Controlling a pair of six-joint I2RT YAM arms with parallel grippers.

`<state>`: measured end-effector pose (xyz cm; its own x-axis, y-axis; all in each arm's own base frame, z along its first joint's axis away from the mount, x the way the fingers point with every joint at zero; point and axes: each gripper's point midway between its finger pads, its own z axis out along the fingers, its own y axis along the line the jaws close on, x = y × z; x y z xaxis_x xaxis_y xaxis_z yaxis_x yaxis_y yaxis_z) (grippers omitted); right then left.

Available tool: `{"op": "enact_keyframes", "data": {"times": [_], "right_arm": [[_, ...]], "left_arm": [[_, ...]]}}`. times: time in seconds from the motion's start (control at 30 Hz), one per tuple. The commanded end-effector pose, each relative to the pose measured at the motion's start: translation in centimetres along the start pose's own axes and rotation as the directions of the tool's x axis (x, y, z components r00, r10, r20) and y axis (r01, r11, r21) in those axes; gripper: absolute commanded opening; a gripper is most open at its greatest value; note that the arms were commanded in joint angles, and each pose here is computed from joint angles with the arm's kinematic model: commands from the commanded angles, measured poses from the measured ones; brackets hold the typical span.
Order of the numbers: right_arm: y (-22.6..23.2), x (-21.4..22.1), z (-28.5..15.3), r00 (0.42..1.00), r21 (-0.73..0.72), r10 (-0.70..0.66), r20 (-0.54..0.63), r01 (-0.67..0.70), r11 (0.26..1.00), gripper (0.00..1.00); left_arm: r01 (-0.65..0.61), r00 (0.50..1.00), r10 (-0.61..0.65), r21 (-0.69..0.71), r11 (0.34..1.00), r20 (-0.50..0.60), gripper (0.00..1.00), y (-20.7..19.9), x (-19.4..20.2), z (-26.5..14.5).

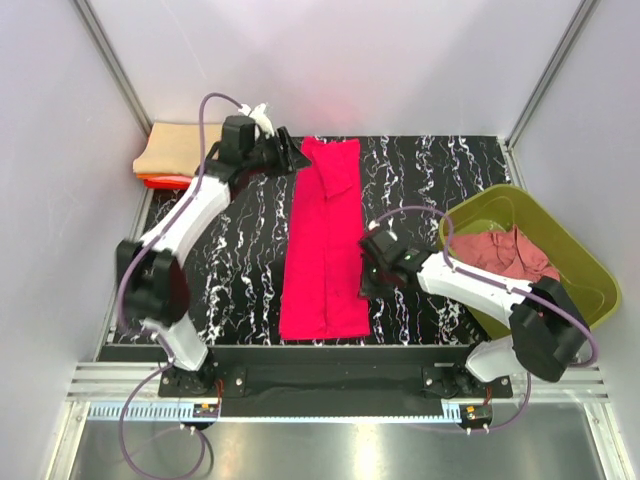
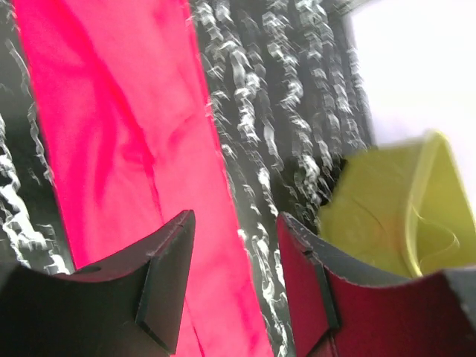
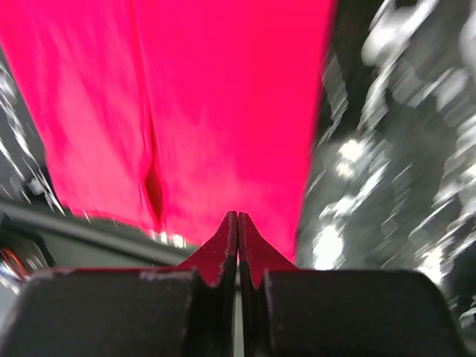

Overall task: Fold and stack the t-shirts
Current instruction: Fold the tshirt

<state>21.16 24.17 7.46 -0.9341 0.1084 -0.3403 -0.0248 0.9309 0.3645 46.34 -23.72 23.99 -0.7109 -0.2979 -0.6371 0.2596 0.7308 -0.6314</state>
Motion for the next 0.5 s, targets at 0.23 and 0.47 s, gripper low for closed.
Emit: {"op": "enact_keyframes", "data": {"times": [0.23,0.47], "right_arm": [[-0.6,6.2,0.8,0.993,0.107,0.112,-0.043,-0.107,0.988,0.0],[-1.7,7.8,2.2,0.991,0.152,0.12,-0.066,-0.108,0.982,0.0]], "left_arm": [[-0.043,0.943,0.033,-0.022,0.999,-0.332,0.49,1.8,24.4,-8.3],[-0.049,0.925,0.047,0.003,0.999,-0.377,0.26,1.7,30.6,-10.3]]}}
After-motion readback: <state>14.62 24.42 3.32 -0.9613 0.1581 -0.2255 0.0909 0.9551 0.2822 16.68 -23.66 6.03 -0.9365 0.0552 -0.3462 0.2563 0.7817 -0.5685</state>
